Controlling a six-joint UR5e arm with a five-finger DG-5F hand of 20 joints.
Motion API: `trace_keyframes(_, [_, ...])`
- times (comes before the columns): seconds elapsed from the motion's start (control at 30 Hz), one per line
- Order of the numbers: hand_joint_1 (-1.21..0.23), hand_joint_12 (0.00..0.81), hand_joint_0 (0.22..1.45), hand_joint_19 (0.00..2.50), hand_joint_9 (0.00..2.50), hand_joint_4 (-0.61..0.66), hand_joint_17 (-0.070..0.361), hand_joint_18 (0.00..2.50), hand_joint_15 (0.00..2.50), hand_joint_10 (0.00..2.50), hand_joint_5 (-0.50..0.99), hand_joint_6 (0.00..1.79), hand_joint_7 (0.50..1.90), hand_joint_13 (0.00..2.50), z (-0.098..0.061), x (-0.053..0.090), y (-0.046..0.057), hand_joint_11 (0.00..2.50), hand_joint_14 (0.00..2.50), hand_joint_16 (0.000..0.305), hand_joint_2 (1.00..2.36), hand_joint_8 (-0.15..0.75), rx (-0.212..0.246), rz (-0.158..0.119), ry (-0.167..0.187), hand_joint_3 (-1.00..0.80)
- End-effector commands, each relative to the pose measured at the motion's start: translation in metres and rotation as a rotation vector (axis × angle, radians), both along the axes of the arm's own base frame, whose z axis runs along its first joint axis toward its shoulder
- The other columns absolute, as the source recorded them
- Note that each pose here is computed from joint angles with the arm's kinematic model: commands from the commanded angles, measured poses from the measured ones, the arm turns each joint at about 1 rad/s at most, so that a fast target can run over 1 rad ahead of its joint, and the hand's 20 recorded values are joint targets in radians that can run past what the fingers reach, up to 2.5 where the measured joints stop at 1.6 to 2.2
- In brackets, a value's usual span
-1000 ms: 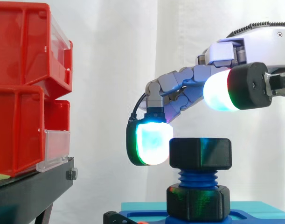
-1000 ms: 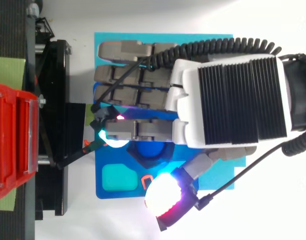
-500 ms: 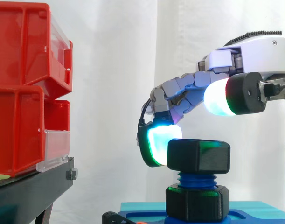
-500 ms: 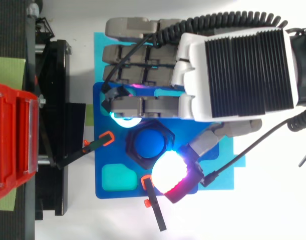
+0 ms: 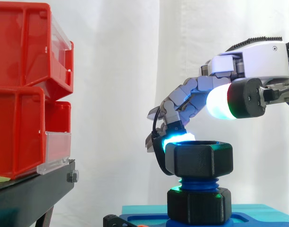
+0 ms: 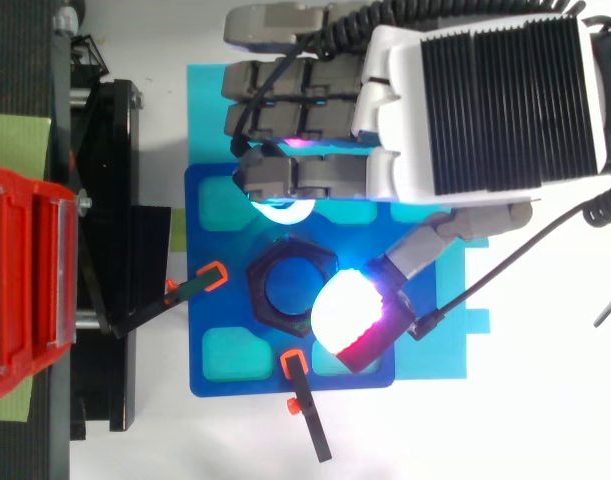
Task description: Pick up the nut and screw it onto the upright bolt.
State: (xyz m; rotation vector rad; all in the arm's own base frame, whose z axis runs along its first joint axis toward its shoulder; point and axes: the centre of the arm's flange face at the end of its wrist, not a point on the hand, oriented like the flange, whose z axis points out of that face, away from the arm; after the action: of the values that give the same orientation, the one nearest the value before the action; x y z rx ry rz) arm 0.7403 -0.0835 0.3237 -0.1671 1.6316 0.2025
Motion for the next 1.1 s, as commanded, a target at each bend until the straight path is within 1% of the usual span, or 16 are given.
trace_keyframes(0.0, [-0.15,0.255,0.54,0.00,0.73,0.20,0.050,0.26,0.00,0.00,-0.04,0.60,1.28,0.63,0.000,0.000,-0.004,0.00,0.00,0.022,1.00,0.278,0.000,-0.002,-0.001,-0.50])
trace_keyframes(0.07, [-0.14,0.257,0.54,0.00,0.72,0.18,0.050,0.25,0.00,0.00,-0.03,0.50,1.45,0.63,0.000,0.000,-0.004,0.00,0.00,0.022,1.00,0.276,0.000,-0.001,-0.005,-0.50])
trace_keyframes(0.1, [-0.14,0.258,0.54,0.00,0.72,0.18,0.051,0.25,0.00,0.00,-0.05,0.50,1.37,0.63,0.001,0.000,-0.005,0.00,0.00,0.022,1.00,0.276,0.000,-0.002,-0.007,-0.50])
trace_keyframes(0.17, [-0.14,0.260,0.53,0.00,0.72,0.21,0.052,0.24,0.00,0.00,-0.07,0.50,1.28,0.63,0.004,0.002,-0.005,0.00,0.00,0.023,1.00,0.274,0.000,-0.002,-0.016,-0.50])
trace_keyframes(0.27, [-0.14,0.268,0.53,0.00,0.68,0.27,0.054,0.24,0.00,0.00,-0.11,0.50,1.02,0.61,0.015,0.004,-0.005,0.00,0.00,0.024,1.00,0.261,0.001,-0.002,-0.033,-0.50])
trace_keyframes(0.33, [-0.14,0.274,0.53,0.00,0.66,0.25,0.057,0.23,0.00,0.00,-0.12,0.50,0.90,0.60,0.019,0.005,-0.005,0.00,0.00,0.025,1.00,0.256,0.001,-0.002,-0.041,-0.50])
trace_keyframes(0.4, [-0.13,0.276,0.52,0.00,0.64,0.24,0.060,0.22,0.00,0.00,-0.13,0.50,0.83,0.59,0.020,0.007,-0.005,0.00,0.00,0.027,1.00,0.252,0.000,-0.002,-0.047,-0.50])
trace_keyframes(0.5, [-0.13,0.279,0.52,0.00,0.62,0.21,0.063,0.20,0.00,0.00,-0.14,0.50,0.76,0.56,0.020,0.008,0.000,0.00,0.00,0.028,1.00,0.247,0.002,0.004,-0.056,-0.50])
trace_keyframes(0.6, [-0.12,0.289,0.51,0.00,0.58,0.21,0.068,0.16,0.00,0.00,-0.15,0.50,0.72,0.53,0.023,0.011,0.004,0.00,0.00,0.030,1.00,0.240,0.004,0.007,-0.076,-0.50])
trace_keyframes(0.67, [-0.12,0.290,0.51,0.00,0.57,0.21,0.069,0.16,0.00,0.00,-0.15,0.50,0.72,0.51,0.019,0.012,0.007,0.00,0.00,0.031,1.00,0.237,0.005,0.010,-0.076,-0.50])
trace_keyframes(0.7, [-0.11,0.292,0.51,0.00,0.56,0.20,0.070,0.15,0.00,0.00,-0.15,0.50,0.71,0.51,0.016,0.014,0.013,0.00,0.00,0.031,1.00,0.235,0.009,0.016,-0.073,-0.50])
trace_keyframes(0.8, [-0.11,0.293,0.51,0.00,0.54,0.20,0.071,0.14,0.00,0.00,-0.15,0.50,0.70,0.49,0.017,0.016,0.024,0.00,0.00,0.032,1.00,0.235,0.030,0.026,-0.082,-0.50])
trace_keyframes(0.83, [-0.10,0.294,0.51,0.00,0.54,0.20,0.072,0.13,0.00,0.00,-0.15,0.50,0.70,0.49,0.017,0.016,0.024,0.00,0.00,0.032,1.00,0.235,0.030,0.026,-0.082,-0.50])
trace_keyframes(0.9, [-0.10,0.297,0.51,0.00,0.53,0.20,0.073,0.13,0.00,0.00,-0.15,0.50,0.71,0.48,0.017,0.017,0.034,0.00,0.00,0.032,1.00,0.234,0.034,0.029,-0.078,-0.50])
trace_keyframes(0.97, [-0.10,0.299,0.51,0.00,0.53,0.20,0.073,0.12,0.00,0.00,-0.15,0.50,0.71,0.48,0.017,0.017,0.035,0.00,0.00,0.033,1.00,0.234,0.034,0.028,-0.073,-0.50])
trace_keyframes(1.07, [-0.10,0.300,0.51,0.00,0.53,0.20,0.073,0.12,0.00,0.00,-0.15,0.50,0.72,0.47,0.015,0.016,0.043,0.00,0.00,0.033,1.00,0.236,0.035,0.032,-0.060,-0.50])
